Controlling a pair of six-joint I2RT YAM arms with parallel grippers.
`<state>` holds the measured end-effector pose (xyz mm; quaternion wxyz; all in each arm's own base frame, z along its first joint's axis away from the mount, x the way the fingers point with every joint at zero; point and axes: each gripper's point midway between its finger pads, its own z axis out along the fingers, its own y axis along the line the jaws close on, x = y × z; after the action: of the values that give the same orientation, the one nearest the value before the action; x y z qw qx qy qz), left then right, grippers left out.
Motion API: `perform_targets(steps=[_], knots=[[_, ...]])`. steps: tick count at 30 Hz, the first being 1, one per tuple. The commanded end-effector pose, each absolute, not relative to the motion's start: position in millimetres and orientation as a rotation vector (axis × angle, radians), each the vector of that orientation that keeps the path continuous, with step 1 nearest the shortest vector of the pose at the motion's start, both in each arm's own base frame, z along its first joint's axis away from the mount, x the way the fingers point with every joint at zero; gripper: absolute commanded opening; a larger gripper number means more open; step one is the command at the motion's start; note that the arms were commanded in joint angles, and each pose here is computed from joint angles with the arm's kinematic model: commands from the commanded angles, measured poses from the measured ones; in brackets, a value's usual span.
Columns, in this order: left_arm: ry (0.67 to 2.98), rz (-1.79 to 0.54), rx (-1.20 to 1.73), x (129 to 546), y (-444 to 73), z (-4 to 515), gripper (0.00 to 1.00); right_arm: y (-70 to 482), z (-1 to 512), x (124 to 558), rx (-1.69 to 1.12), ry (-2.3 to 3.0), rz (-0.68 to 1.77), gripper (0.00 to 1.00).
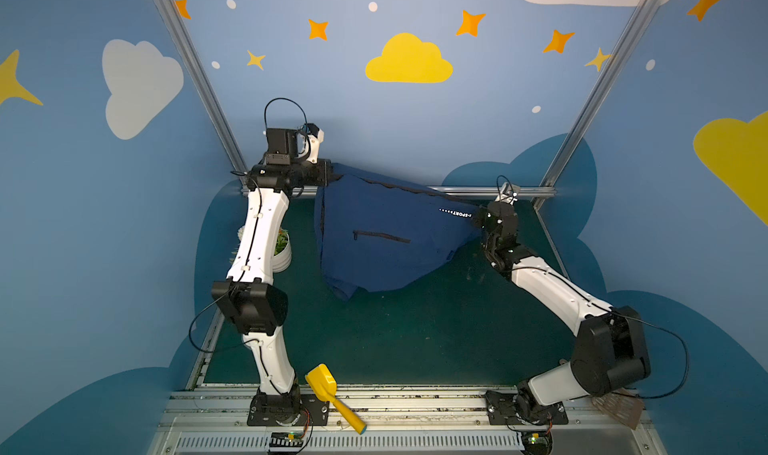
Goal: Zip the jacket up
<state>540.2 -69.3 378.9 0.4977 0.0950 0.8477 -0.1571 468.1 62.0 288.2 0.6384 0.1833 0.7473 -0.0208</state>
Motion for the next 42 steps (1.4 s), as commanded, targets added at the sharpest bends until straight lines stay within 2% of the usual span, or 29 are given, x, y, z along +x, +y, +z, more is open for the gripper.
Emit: perform_targets(steps=[1, 4, 7, 14, 19, 27, 36, 38, 42], knots=[[1.881, -0.149, 0.133, 558.3, -11.6, 429.0, 0.03, -1.4, 315.0, 450.9, 0.630, 1.563, -0.251, 0.00], [1.843, -0.083, 0.155, 559.7, -6.0, 433.9, 0.03, -13.6, 311.0, 427.9, 0.674, 1.554, -0.280, 0.00], [1.880, -0.045, 0.211, 545.8, -6.5, 414.8, 0.03, -25.9, 286.5, 393.8, 0.748, 1.593, -0.282, 0.00], [1.934, 0.006, 0.280, 472.9, -8.1, 309.5, 0.03, -42.5, 190.9, 303.5, 0.909, 1.752, -0.261, 0.00], [2.094, -0.054, 0.279, 412.4, -14.3, 230.3, 0.03, -42.8, 159.3, 259.6, 0.950, 1.853, -0.263, 0.00], [2.295, 0.064, 0.187, 346.6, 7.1, 160.1, 0.03, -57.9, 102.7, 185.9, 1.274, 1.994, -0.380, 0.00], [2.416, 0.148, 0.216, 324.1, 17.7, 118.4, 0.03, -71.6, 81.8, 147.7, 1.447, 1.953, -0.487, 0.00], [2.424, 0.159, 0.224, 321.4, 18.8, 113.3, 0.03, -75.6, 83.0, 146.5, 1.421, 1.946, -0.519, 0.00], [2.428, 0.160, 0.246, 321.4, 18.1, 108.8, 0.03, -66.8, 92.5, 168.7, 1.270, 1.973, -0.429, 0.00]])
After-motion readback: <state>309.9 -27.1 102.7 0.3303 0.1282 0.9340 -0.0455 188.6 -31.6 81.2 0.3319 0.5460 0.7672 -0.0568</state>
